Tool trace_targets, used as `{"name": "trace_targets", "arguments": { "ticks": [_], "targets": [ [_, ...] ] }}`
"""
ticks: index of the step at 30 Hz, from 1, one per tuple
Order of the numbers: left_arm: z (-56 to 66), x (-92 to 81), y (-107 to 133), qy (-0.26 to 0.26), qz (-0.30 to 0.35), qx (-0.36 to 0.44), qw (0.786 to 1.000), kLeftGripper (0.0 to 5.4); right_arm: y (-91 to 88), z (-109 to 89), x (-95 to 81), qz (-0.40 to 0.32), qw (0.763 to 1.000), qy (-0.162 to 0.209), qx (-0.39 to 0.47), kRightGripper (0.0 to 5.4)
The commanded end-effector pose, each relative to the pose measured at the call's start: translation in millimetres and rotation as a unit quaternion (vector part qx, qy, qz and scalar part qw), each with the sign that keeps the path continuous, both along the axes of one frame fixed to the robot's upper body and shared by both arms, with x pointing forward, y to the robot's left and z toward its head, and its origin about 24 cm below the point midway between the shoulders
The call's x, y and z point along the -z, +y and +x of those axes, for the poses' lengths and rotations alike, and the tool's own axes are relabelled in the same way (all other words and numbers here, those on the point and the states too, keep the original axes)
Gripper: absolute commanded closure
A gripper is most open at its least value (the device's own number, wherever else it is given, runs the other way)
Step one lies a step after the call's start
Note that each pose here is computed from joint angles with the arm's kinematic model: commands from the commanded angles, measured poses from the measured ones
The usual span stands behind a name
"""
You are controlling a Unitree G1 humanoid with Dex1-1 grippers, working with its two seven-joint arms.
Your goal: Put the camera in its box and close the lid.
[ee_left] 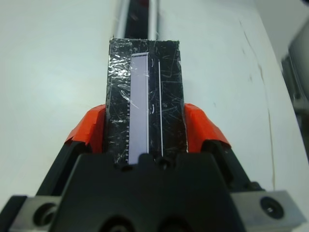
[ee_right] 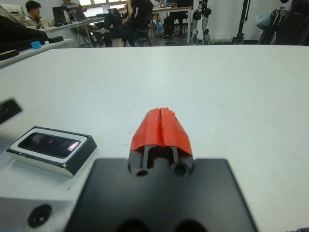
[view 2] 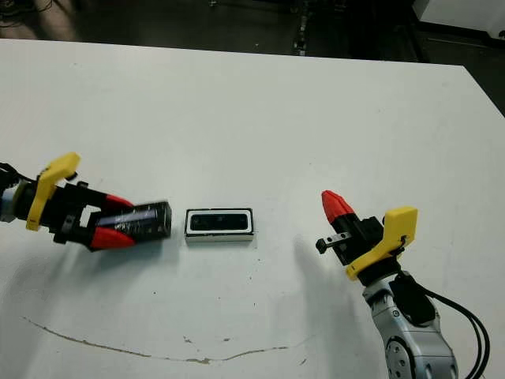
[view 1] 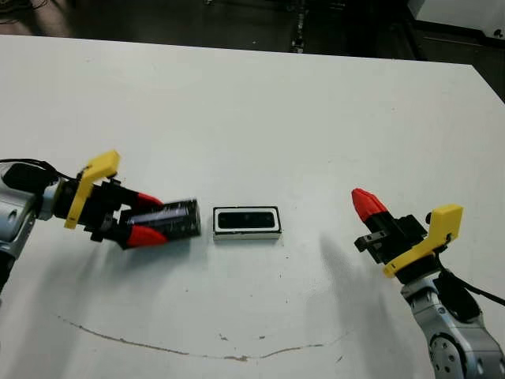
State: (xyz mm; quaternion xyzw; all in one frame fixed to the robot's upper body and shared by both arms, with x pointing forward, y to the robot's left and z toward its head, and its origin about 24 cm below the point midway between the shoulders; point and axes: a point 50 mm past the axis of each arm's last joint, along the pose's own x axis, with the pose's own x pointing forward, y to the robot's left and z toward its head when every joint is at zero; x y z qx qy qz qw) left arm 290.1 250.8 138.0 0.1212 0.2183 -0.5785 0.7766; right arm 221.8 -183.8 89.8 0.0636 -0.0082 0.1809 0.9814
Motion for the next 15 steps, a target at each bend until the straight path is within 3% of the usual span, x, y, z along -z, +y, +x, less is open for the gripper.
{"name": "trace_targets", "arguments": {
  "ticks": [1,6,15],
  "targets": [
    [1.6,-5.6,0,-0.016,-0.012,-0.041,0.999,2.24,-2.5,-1.8,3.0,-0.004,1.0,0.012,0.003,5.4],
    [2.5,-11.0,-9,-0.044,-0.024,-0.077,0.996,2.24,-2.0,-1.8,3.6,-0.003,1.0,0.013,0.002,5.4],
    [6.6,0.2,-28,-0.052,-0.048,-0.051,0.996,2.24,-1.3,-1.8,4.2,-0.004,1.0,0.013,0.001,5.4]
  ]
}}
